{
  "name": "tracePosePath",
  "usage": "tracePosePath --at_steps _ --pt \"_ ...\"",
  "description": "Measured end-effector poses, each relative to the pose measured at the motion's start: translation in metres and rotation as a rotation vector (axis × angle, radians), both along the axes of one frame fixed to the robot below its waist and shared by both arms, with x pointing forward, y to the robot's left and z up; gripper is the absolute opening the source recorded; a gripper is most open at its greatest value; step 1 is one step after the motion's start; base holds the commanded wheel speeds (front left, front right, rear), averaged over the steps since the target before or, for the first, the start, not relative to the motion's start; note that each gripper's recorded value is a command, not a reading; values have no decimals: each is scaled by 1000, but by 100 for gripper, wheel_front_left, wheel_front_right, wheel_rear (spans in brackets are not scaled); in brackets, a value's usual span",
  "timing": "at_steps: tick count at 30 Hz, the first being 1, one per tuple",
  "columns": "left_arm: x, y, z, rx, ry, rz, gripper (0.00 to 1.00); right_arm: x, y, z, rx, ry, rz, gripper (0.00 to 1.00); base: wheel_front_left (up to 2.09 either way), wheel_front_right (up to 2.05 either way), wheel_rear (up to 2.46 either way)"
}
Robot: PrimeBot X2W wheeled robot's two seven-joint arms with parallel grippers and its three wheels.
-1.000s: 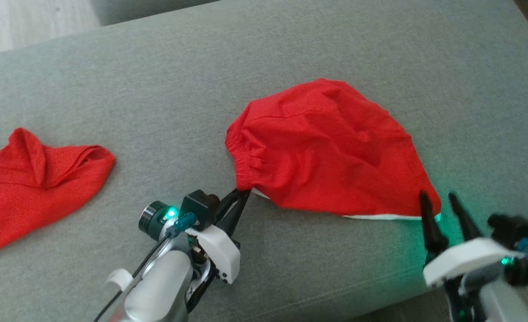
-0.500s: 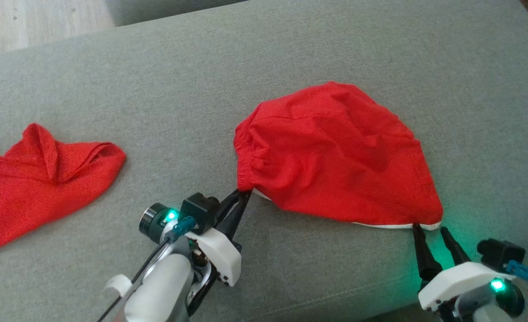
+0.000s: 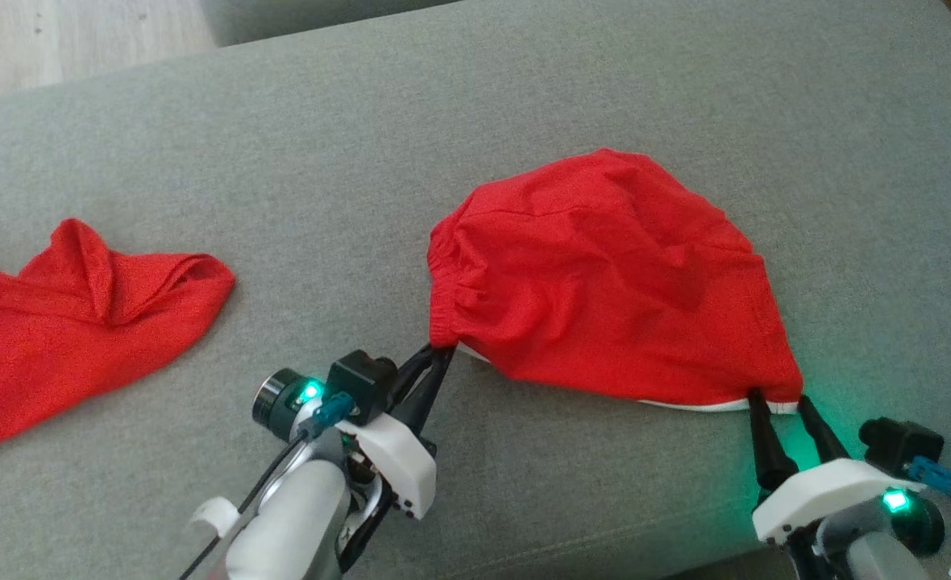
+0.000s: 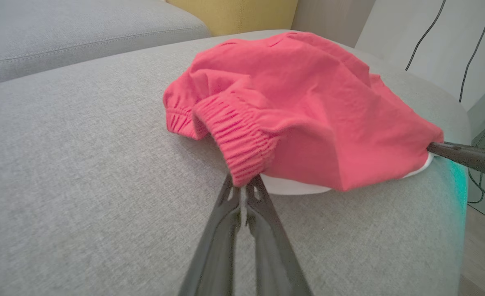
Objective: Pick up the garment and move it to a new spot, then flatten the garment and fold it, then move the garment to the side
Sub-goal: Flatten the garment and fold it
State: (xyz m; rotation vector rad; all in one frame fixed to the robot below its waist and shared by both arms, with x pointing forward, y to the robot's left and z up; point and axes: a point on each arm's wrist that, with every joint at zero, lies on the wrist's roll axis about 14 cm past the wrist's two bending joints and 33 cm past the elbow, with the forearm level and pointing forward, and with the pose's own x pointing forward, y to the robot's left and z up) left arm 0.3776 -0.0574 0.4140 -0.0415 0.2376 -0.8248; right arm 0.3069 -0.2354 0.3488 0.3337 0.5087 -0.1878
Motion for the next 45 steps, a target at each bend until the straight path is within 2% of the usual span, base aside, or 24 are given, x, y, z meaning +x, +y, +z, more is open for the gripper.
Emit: tracePosePath --at_steps 1,6,11,15,19,23,27,33,37,43,45 --pt "0 0 1 0 -2 2 0 2 1 2 -4 -13 4 0 0 0 0" --pt "2 7 8 -3 -21 27 0 14 3 20 -36 -93 39 0 0 0 0" --pt "10 18 25 -20 -64 77 0 35 10 57 -65 -226 93 0 0 0 0" --pt "16 29 39 -29 -101 111 0 59 17 99 -76 -351 144 0 0 0 0" --pt "26 41 60 -33 -164 126 0 86 27 158 -131 -496 233 0 0 0 0" --pt "50 44 115 -46 -303 114 0 107 38 226 -191 -640 309 0 0 0 0" --pt "69 44 197 -120 -459 115 0 119 51 293 -246 -775 371 0 0 0 0" --pt "76 65 281 -199 -640 171 0 120 62 369 -290 -953 392 0 0 0 0" --pt "70 77 286 -240 -631 203 0 118 64 364 -289 -922 399 0 0 0 0" --pt "54 86 220 -173 -435 208 0 105 64 287 -201 -686 405 0 0 0 0" --pt "51 91 207 -145 -398 210 0 102 64 274 -188 -643 405 0 0 0 0"
